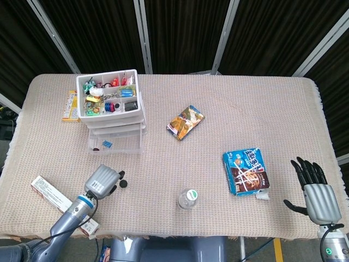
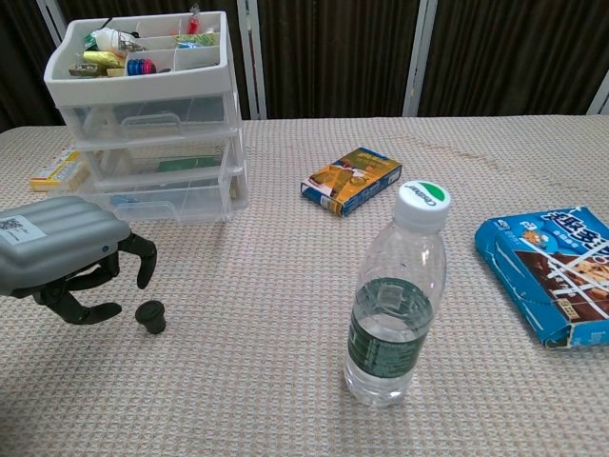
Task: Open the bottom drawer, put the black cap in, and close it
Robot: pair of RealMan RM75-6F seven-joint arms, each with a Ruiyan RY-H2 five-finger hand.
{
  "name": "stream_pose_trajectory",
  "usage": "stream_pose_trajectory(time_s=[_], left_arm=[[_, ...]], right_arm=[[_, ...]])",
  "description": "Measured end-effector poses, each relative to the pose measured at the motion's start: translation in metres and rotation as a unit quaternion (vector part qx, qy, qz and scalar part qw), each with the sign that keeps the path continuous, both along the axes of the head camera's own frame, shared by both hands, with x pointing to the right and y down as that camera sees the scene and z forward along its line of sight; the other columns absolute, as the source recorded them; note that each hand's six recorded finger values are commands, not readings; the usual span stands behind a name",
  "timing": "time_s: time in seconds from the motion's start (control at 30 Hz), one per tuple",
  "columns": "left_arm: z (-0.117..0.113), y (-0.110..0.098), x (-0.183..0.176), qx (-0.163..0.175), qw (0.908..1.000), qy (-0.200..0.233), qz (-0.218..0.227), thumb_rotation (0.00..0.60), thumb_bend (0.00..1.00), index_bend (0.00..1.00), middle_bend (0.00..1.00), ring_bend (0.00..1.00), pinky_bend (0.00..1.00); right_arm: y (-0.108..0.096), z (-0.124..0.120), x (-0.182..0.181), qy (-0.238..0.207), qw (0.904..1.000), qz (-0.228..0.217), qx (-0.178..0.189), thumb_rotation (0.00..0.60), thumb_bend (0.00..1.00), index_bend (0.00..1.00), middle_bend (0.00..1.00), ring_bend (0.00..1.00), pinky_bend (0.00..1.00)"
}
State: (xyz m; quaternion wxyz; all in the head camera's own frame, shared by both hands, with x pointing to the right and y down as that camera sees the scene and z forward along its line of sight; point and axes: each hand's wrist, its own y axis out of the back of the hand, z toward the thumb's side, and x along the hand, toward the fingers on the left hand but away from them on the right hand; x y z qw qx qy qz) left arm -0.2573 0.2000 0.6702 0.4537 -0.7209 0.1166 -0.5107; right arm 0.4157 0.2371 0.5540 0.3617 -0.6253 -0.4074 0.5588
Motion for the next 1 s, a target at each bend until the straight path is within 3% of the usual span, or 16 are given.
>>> stream_pose_trajectory(time_s=[0.37,1.0], left_arm=[[0.001,-0.002,0.002,-0.013,0.9998,-0.011,0.005,0.6,0.32,0.35,0.92,0.86,0.78],[0.012,-0.001,0.01,-0.025,0.9993,-0.025,0.01,0.6,0.3,0.41,0.92,0.86,0.78]], right_arm=[[0.0,0.0,0.0,0.001,1.0,0.0,0.0,0.6,0.0,0.04,0.0,0.0,0.0],[0.0,0.0,0.0,0.002,1.0,-0.001,0.002,0.6,0.0,0.04,0.0,0.0,0.0]])
